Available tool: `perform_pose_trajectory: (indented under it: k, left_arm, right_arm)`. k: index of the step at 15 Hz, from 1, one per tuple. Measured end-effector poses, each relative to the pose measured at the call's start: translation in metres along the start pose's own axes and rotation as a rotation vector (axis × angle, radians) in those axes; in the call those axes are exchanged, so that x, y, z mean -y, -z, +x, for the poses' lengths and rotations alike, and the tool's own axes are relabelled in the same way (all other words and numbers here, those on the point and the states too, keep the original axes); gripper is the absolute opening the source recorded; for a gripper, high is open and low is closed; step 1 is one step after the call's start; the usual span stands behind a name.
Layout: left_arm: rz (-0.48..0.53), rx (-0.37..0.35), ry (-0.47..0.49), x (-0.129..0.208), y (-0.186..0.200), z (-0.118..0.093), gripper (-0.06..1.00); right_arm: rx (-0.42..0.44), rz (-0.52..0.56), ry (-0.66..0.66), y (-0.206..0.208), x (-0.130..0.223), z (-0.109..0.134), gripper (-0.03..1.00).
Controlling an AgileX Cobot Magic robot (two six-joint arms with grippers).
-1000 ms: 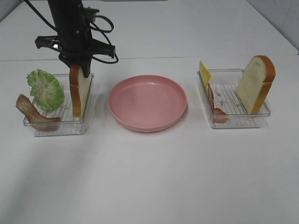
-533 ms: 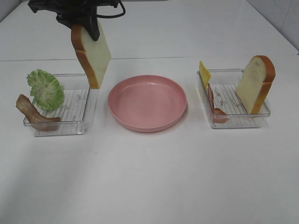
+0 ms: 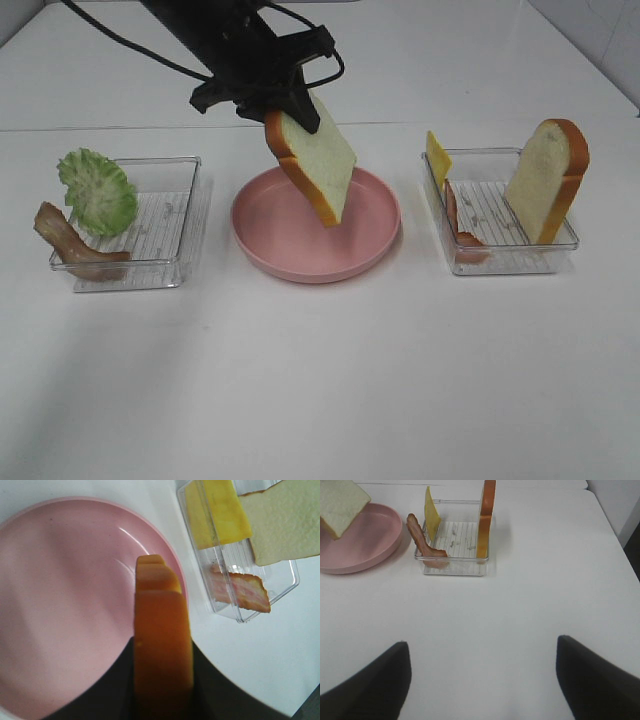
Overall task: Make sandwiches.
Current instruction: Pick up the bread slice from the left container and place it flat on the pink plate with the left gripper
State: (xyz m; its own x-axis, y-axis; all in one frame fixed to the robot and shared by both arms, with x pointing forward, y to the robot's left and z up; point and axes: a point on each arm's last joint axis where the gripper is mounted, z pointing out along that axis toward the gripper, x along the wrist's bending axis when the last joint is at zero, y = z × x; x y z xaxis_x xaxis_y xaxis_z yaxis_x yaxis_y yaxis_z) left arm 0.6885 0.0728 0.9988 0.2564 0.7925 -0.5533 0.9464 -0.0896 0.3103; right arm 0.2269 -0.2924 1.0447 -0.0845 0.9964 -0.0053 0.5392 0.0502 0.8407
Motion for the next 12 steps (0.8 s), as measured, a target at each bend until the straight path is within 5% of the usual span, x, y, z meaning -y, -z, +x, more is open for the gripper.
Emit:
perform_pose_trajectory:
  k: [5, 12]
  left_arm:
    - [0.038, 0.088, 0.100, 0.005, -0.046, 0.019, 0.21]
    - [0.046, 0.089, 0.139, 0.008, -0.065, 0.031, 0.21]
  right_arm:
    - [0.000, 0.000, 0.000, 0.000, 0.000, 0.000, 0.76]
    - [0.000, 0.000, 0.000, 0.000, 0.000, 0.000, 0.76]
